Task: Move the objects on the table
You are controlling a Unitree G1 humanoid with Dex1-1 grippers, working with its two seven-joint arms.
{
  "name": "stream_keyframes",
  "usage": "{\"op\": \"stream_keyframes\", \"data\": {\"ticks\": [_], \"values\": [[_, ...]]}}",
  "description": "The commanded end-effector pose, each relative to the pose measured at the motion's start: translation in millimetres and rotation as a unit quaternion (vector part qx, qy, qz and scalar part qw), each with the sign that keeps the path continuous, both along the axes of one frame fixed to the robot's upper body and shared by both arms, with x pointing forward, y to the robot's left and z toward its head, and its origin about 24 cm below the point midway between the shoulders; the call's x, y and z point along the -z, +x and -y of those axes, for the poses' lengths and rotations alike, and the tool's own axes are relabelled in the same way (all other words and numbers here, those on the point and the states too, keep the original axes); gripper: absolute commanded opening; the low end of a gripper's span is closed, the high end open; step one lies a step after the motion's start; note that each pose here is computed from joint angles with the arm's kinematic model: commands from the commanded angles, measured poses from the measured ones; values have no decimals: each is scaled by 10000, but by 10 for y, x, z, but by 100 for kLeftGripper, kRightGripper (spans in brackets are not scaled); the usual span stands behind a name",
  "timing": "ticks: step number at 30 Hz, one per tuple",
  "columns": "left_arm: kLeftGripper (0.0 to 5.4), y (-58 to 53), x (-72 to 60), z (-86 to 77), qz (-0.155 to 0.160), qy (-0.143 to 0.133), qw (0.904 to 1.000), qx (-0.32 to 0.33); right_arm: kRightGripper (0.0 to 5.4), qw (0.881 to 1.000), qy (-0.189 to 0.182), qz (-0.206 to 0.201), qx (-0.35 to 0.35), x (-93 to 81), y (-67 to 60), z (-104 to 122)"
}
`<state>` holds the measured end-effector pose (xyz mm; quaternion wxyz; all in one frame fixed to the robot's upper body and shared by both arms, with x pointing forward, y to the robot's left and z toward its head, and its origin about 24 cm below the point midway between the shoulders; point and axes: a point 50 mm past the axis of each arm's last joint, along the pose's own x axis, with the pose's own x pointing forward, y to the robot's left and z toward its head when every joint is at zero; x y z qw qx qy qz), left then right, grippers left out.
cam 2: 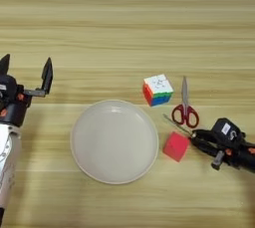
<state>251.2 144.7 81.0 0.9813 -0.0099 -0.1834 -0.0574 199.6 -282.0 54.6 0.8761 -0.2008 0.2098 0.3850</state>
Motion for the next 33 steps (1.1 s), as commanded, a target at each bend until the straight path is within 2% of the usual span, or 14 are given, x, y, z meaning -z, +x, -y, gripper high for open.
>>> {"op": "stream_keyframes", "data": {"ticks": [1,5,10,17,27,33], "values": [[540,16,-21,0,77,14,10000,24,87,9998,-170,39,-96,-18,11,-2],[540,17,-22,2,81,14,10000,23,87,9998,-168,37,-125,-16,13,-14],[540,15,-21,2,78,15,10000,20,164,9998,-164,54,-114,-17,22,-17],[540,19,-23,-2,79,22,10000,25,235,9998,-137,127,-74,-44,39,-12],[540,33,-23,-1,81,37,10000,32,343,9981,57,614,33,-227,134,-25],[540,42,-17,3,70,36,10000,34,407,9948,148,1005,65,-395,192,-48]]}}
